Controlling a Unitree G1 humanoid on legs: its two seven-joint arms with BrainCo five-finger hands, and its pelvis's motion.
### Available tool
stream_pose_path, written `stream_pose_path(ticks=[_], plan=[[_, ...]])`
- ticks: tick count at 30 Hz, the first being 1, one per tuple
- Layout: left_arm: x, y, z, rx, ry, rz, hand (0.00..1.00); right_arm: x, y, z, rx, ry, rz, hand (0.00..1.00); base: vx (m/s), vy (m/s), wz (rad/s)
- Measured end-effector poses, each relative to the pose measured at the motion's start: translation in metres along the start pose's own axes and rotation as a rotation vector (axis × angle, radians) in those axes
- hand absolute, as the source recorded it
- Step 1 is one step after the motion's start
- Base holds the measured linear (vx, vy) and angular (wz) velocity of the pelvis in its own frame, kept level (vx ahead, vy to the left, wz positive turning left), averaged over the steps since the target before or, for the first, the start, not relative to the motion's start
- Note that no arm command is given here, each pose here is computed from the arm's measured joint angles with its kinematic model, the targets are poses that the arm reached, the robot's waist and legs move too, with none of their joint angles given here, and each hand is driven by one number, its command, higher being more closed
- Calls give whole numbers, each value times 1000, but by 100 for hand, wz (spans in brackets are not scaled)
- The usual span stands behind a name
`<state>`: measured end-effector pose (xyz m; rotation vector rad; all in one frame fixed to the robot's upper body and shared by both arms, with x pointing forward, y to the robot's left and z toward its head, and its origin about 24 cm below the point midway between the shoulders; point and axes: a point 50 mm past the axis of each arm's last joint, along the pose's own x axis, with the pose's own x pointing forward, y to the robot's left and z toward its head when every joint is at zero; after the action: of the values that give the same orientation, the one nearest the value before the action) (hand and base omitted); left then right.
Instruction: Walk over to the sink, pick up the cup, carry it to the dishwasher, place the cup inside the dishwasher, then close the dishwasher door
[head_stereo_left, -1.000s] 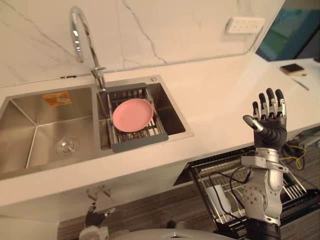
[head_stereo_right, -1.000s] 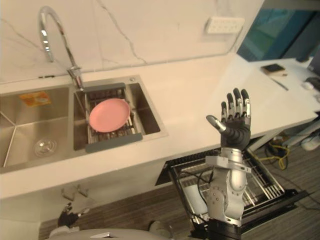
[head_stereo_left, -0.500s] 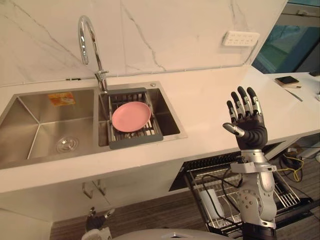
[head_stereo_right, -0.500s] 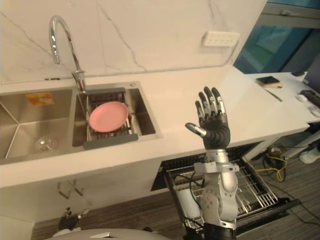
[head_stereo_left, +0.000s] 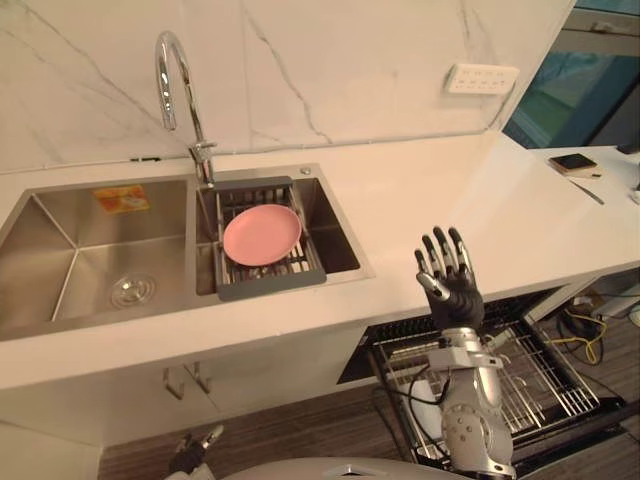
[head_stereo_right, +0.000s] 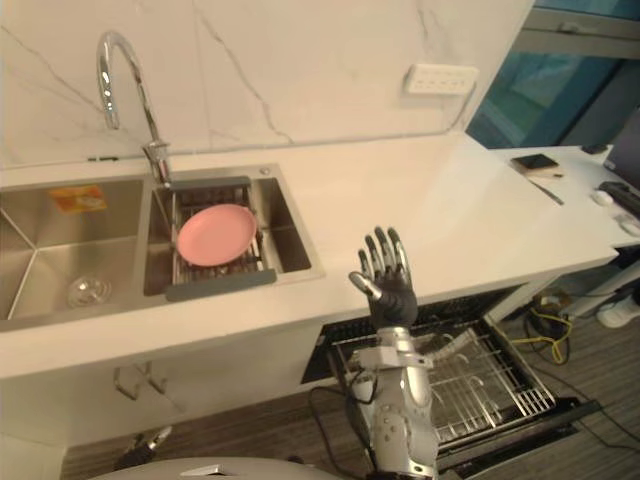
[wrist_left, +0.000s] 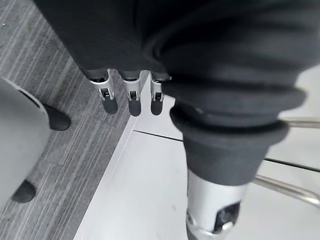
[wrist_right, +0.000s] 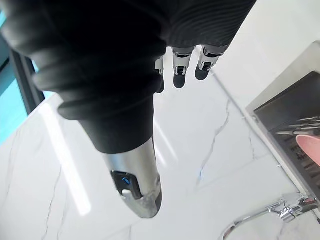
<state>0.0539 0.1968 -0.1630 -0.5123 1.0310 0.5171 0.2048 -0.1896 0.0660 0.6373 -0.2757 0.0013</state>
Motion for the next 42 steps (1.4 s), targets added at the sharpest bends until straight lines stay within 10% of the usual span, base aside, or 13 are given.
stream_pose_path(ticks=[11, 26, 42], plan=[[0, 1, -4, -41, 37, -49, 0, 9, -4, 6, -107, -7, -68, 0, 26, 12, 13], [1, 17, 10, 145, 53, -24, 0, 132, 37, 57, -1245, -45, 233, 0, -35, -13, 14], [1, 16, 17, 166, 30, -37, 0, 166, 62, 44, -1625, 68, 408, 0, -3, 21, 10]])
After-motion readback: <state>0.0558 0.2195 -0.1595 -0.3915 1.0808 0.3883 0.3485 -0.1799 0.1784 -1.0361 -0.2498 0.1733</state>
